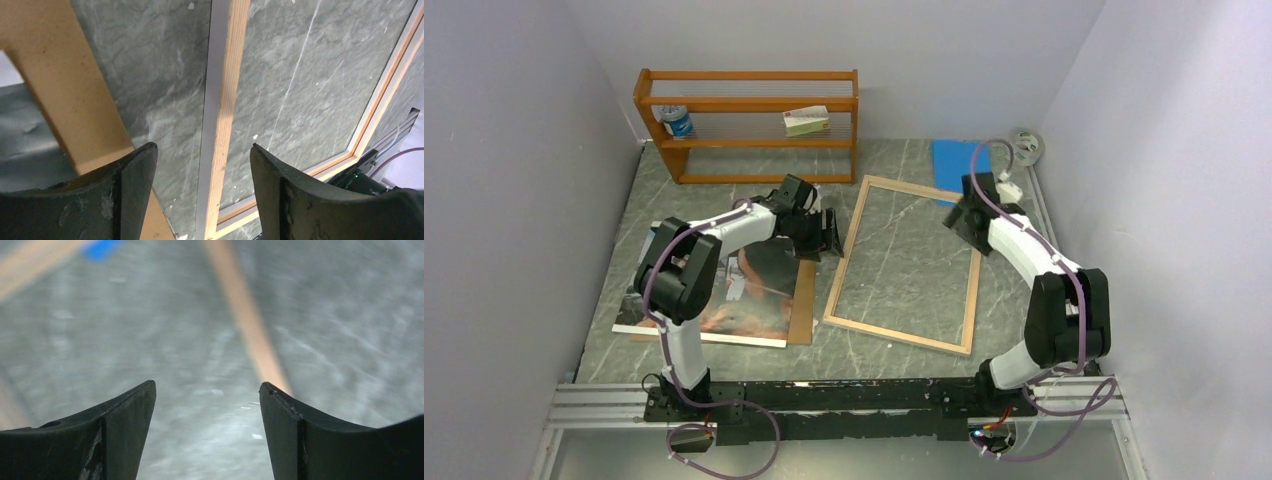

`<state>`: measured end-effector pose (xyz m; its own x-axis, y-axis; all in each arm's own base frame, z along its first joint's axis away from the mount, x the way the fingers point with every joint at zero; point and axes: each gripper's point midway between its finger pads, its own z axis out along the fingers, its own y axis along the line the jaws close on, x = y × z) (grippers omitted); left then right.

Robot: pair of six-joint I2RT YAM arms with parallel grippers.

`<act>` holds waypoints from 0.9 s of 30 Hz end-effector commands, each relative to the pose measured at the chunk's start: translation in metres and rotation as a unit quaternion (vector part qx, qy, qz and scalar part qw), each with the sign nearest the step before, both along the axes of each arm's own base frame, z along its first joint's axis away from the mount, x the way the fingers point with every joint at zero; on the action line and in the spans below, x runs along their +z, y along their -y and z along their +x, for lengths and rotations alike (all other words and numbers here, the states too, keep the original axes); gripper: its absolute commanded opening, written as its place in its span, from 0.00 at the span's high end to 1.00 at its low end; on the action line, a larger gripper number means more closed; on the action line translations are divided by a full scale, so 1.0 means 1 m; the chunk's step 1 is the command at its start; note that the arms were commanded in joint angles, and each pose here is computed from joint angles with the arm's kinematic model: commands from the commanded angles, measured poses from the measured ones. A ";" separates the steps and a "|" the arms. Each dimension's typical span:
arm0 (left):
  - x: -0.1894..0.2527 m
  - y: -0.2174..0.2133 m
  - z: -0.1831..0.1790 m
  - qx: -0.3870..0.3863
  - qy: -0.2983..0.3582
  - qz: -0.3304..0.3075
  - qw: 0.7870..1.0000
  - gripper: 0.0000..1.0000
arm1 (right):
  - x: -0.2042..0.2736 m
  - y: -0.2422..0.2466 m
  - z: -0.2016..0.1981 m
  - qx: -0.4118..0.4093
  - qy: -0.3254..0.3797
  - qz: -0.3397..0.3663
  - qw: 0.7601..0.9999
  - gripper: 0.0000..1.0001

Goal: Put the photo into the frame
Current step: Move the photo frame to the center of the board.

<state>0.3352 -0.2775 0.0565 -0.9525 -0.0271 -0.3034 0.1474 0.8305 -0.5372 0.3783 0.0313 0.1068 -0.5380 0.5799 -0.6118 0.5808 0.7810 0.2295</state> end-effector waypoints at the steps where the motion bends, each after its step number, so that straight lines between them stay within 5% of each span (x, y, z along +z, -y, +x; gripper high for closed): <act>1: 0.008 0.021 0.008 -0.026 0.022 -0.016 0.999 0.27 | -0.028 0.046 -0.052 -0.030 -0.081 -0.050 0.995 0.20; 9: -0.021 0.013 0.001 -0.015 -0.003 0.034 0.999 0.25 | -0.067 0.036 -0.052 0.004 -0.110 0.010 0.994 0.20; 15: -0.023 0.025 -0.013 -0.048 -0.015 0.001 0.999 0.39 | -0.080 0.031 -0.043 0.029 -0.112 0.035 0.993 0.24; 27: -0.020 0.050 -0.016 -0.091 -0.031 -0.051 0.994 0.60 | -0.054 0.031 0.015 0.067 -0.034 0.069 0.995 0.49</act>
